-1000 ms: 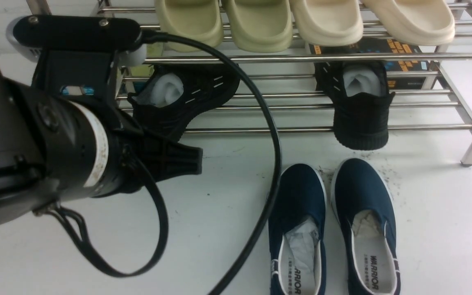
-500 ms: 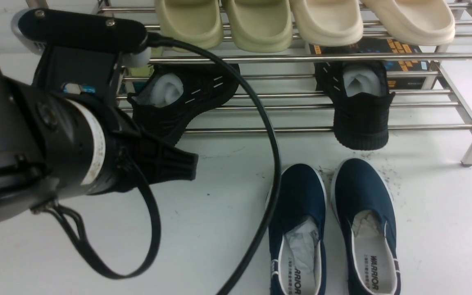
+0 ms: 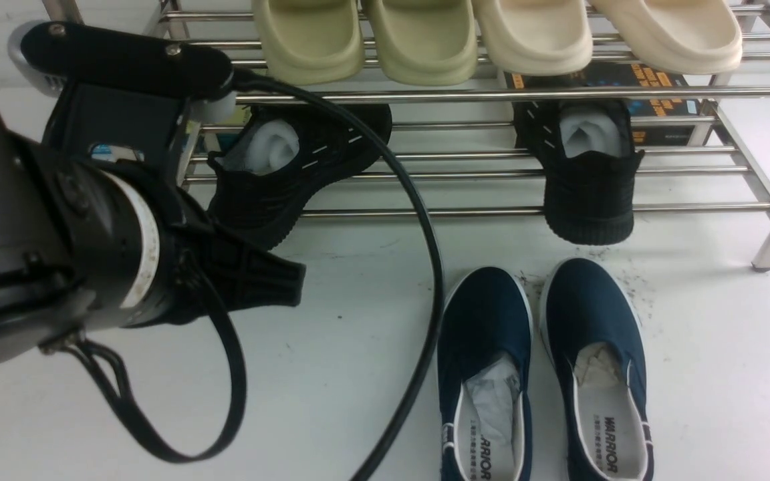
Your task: Take the shoes off the shelf with your hand on the white table.
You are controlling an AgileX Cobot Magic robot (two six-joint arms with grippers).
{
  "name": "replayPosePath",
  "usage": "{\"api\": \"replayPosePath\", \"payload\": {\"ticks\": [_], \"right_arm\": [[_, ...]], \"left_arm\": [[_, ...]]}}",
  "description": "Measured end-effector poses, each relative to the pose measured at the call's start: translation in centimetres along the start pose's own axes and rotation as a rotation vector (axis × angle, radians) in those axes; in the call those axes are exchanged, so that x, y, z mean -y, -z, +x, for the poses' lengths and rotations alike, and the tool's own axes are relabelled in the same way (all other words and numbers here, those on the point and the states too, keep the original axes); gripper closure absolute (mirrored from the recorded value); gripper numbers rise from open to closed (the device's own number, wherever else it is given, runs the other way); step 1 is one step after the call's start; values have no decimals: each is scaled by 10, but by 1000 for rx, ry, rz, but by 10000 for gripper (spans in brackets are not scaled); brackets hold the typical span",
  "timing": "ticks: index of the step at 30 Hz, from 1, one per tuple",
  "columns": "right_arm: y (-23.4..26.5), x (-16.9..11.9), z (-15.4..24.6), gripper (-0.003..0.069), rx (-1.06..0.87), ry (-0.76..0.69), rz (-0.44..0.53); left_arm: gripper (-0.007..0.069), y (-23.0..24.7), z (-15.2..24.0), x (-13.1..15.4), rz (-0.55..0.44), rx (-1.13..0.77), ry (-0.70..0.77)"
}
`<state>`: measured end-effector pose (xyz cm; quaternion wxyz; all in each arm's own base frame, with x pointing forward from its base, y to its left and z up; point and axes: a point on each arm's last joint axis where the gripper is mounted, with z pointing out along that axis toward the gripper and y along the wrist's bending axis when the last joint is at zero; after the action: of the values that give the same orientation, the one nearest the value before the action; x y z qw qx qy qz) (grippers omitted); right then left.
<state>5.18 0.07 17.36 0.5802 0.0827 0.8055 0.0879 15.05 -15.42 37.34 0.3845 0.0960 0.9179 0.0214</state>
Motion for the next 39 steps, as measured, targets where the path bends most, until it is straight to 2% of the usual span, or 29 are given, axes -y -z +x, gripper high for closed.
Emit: {"api": "replayPosePath", "payload": {"ticks": [14,19,24,32,39], "right_arm": [[0,0,0,561,3,65,3],[0,0,0,557,5,232,5],[0,0,0,550,4,306,6],[0,0,0,540,2,299,3],[0,0,0,538,9,167,35]], "left_arm": [[561,0,0,0,0,0,28],[561,0,0,0,0,0,64],[561,0,0,0,0,0,72],[557,0,0,0,2,-3,75],[554,5,-4,0,23,2,38]]}}
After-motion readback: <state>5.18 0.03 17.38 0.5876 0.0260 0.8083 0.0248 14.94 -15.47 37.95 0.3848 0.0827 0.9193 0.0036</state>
